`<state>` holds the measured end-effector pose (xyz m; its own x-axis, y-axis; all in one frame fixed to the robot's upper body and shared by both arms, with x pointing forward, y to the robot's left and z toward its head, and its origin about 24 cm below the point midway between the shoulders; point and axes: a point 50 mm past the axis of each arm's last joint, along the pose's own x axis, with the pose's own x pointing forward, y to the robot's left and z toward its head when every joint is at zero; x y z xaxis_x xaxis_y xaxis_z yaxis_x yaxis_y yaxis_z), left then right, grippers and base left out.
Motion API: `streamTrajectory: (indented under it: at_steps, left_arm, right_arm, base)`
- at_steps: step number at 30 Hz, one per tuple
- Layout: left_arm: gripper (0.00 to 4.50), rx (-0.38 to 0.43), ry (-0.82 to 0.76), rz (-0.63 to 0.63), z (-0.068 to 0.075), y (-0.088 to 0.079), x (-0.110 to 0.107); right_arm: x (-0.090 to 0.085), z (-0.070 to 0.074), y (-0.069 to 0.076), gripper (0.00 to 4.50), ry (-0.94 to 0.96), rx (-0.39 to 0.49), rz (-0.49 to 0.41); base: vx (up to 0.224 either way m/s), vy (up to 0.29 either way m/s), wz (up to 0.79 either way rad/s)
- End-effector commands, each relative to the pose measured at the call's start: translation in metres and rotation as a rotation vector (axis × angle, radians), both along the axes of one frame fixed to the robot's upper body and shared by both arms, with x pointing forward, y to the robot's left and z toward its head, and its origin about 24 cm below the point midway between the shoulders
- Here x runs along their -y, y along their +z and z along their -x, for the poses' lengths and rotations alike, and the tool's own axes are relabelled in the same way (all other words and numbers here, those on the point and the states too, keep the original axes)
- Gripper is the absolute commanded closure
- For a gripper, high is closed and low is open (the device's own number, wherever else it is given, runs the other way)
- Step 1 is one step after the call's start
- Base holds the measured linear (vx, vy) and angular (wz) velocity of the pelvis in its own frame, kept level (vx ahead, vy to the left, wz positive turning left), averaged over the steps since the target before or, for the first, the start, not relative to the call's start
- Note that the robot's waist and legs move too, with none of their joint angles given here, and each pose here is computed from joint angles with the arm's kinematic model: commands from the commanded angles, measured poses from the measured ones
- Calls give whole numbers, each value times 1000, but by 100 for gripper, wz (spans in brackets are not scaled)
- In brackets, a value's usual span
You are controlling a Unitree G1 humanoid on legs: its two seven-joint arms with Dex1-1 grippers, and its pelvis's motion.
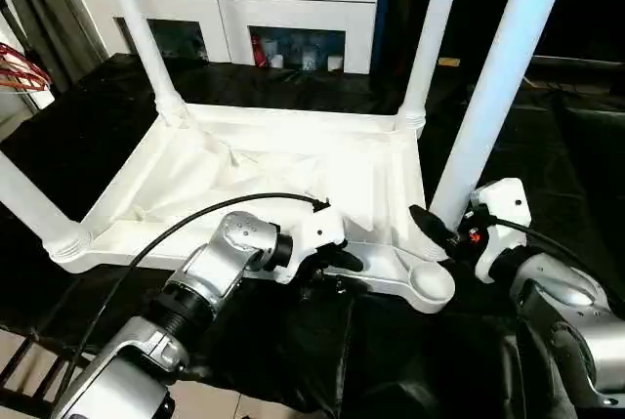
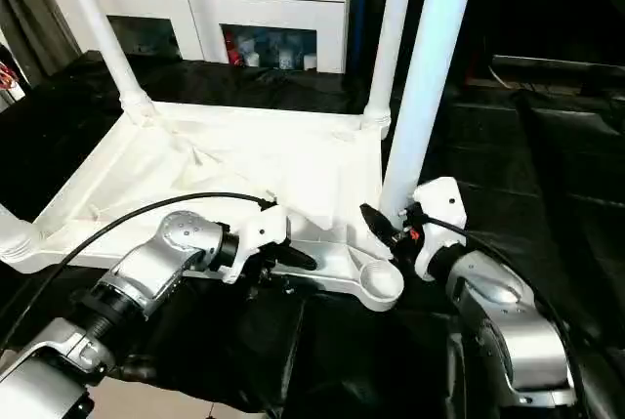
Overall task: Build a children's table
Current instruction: Pick table leg, then rotate table base
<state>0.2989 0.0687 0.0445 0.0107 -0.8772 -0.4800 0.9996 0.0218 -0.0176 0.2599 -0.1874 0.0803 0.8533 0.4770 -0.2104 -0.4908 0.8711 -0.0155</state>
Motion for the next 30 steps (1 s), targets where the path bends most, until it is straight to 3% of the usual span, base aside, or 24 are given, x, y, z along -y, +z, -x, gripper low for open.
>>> streamTrajectory:
  at_steps: [1,16,21,25,26,30]
  left_arm:
    - [292,12,-4,-34,-3,1,-3]
    - [401,20,-14,-93,-5,-3,-9]
    - [446,29,25,-107,-4,-4,-17]
    - [450,37,68,-118,-5,-5,-23]
    - [450,36,119,-112,-4,-4,-29]
    - [450,20,206,-123,-2,-4,-38]
  right_arm:
    - [1,1,2,259,-9,2,-10]
    - [-1,-2,3,259,-10,3,-22]
    - [3,-5,6,259,-58,-26,-88]
    - [4,-7,8,259,-101,-65,-135]
    - [4,-11,14,259,-121,-31,-174]
    - [3,-16,23,259,-131,38,-165]
  base:
    - [0,0,0]
    - [0,0,0]
    - [0,0,0]
    - [0,0,0]
    - [0,0,0]
    - [0,0,0]
